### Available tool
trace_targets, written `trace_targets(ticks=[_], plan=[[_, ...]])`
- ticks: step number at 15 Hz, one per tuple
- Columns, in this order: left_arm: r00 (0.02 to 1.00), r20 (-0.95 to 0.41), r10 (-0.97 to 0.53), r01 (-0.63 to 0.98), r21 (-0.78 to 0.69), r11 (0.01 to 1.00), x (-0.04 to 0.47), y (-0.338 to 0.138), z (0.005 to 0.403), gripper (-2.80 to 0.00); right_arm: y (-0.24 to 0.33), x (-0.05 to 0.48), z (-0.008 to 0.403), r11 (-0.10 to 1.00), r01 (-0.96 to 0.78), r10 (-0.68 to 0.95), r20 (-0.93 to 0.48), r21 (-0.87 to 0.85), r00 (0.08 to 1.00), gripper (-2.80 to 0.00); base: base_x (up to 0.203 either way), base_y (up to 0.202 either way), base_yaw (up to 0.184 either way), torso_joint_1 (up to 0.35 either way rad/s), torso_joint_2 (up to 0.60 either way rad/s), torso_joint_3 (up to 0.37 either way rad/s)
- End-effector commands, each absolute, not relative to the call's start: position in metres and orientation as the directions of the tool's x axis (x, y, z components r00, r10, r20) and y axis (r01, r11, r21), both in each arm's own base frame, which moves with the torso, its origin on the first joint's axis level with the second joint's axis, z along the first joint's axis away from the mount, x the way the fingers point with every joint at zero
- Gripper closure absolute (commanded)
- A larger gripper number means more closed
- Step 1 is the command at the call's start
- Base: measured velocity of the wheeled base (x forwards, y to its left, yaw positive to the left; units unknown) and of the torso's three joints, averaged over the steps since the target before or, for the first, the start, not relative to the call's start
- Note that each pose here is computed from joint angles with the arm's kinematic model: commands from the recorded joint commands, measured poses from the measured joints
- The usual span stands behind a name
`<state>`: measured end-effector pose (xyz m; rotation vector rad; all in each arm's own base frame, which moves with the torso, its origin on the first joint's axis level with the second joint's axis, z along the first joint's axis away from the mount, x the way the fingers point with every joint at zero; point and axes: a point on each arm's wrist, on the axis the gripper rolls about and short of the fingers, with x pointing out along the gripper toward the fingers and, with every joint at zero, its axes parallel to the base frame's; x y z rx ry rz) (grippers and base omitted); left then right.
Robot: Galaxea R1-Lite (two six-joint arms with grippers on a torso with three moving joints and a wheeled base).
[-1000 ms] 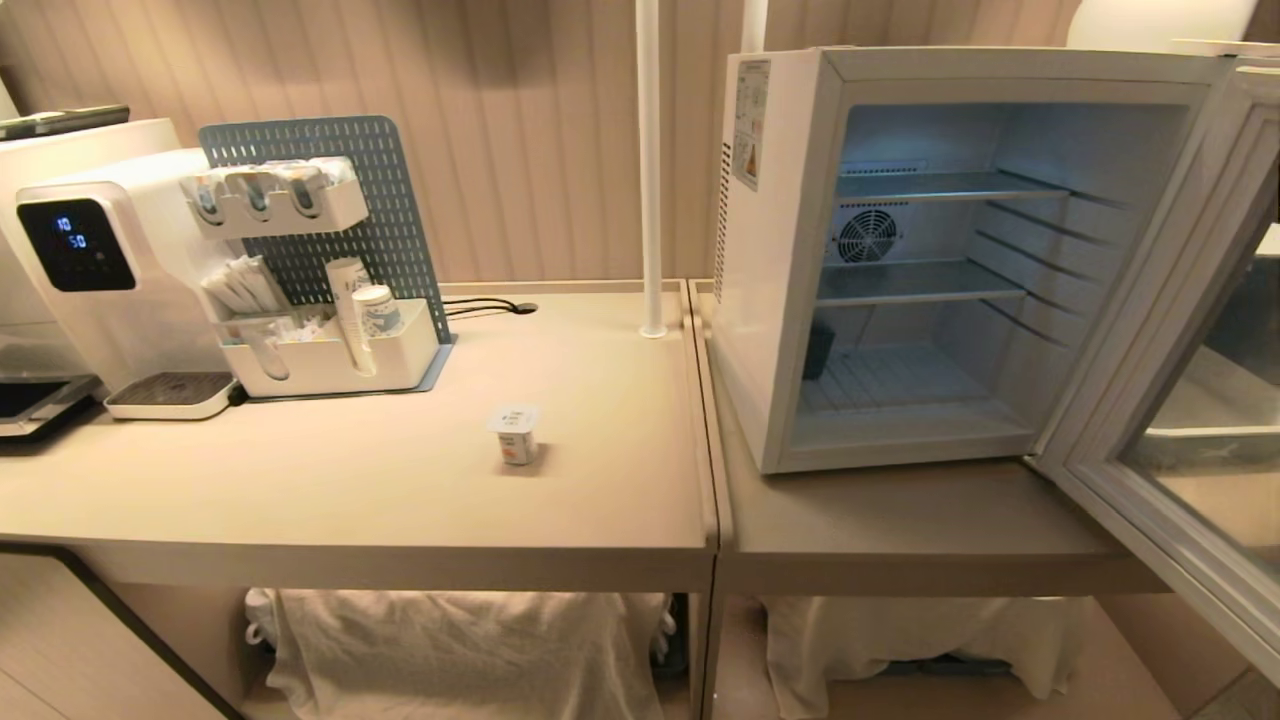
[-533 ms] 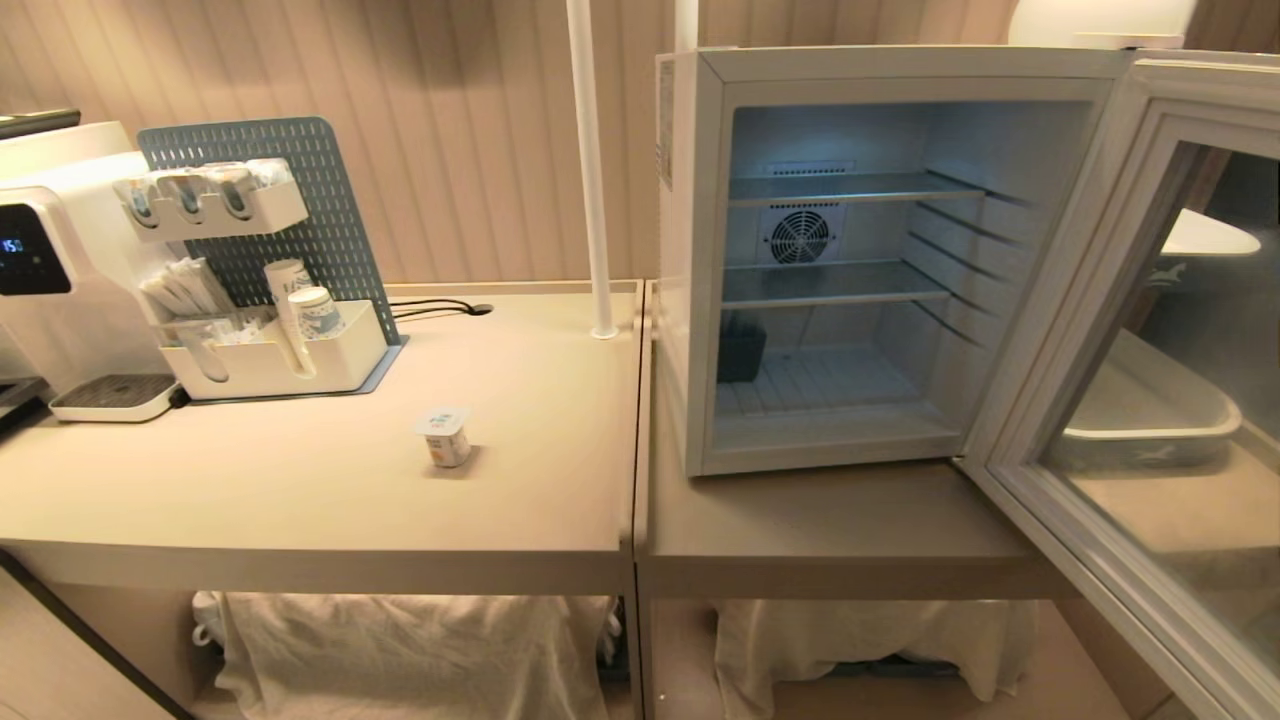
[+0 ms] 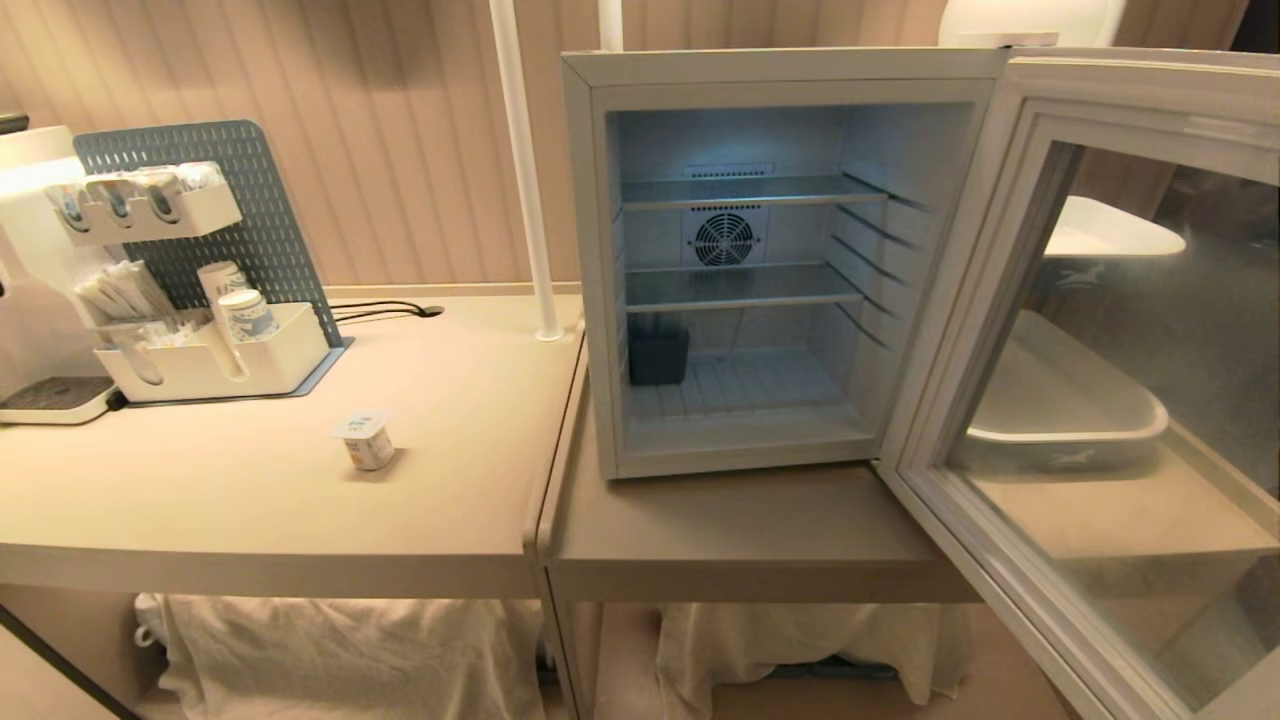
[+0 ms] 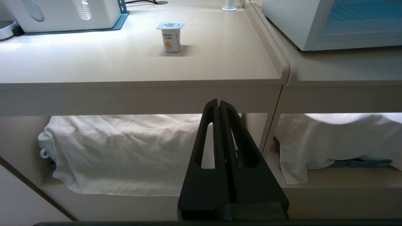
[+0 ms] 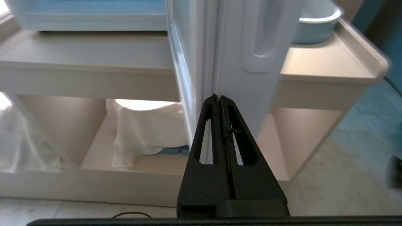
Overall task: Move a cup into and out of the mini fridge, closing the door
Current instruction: Close the freezer door
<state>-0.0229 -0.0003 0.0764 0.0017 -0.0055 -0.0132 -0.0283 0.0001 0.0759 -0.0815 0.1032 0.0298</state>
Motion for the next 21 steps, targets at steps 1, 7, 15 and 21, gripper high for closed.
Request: trace_targets(ticks=[1, 7, 15, 21], plan=[[1.0, 0.008, -0.014, 0.014, 0.002, 1.0, -0.023, -0.0002, 0.0763, 0.0, 0.0002, -0.0283, 0.0758, 0.996, -0.036, 0.028, -0.104, -0.081, 0.994, 0.0, 0.0, -0.196, -0.004, 0.01, 0.0, 0.004], [1.0, 0.006, -0.014, 0.014, -0.008, 1.0, -0.0229, -0.0002, 0.0759, 0.0, 0.0002, -0.0283, 0.0758, 0.996, -0.036, 0.028, -0.104, -0.082, 0.994, 0.0, 0.0, -0.135, -0.002, 0.001, 0.0, 0.001], [1.0, 0.006, -0.014, 0.014, -0.009, 1.0, -0.0229, -0.0002, 0.0759, 0.0, 0.0002, -0.0283, 0.0758, 0.996, -0.038, 0.029, -0.104, -0.084, 0.994, 0.0, -0.127, -0.003, -0.007, 0.0, 0.0, 0.001], [1.0, 0.008, -0.014, 0.014, 0.001, 1.0, -0.023, -0.0002, 0.0763, 0.0, 0.0002, -0.0283, 0.0758, 0.996, -0.038, 0.029, -0.104, -0.085, 0.994, 0.0, 0.0, 0.0, 0.0, 0.0, 0.0, 0.0]])
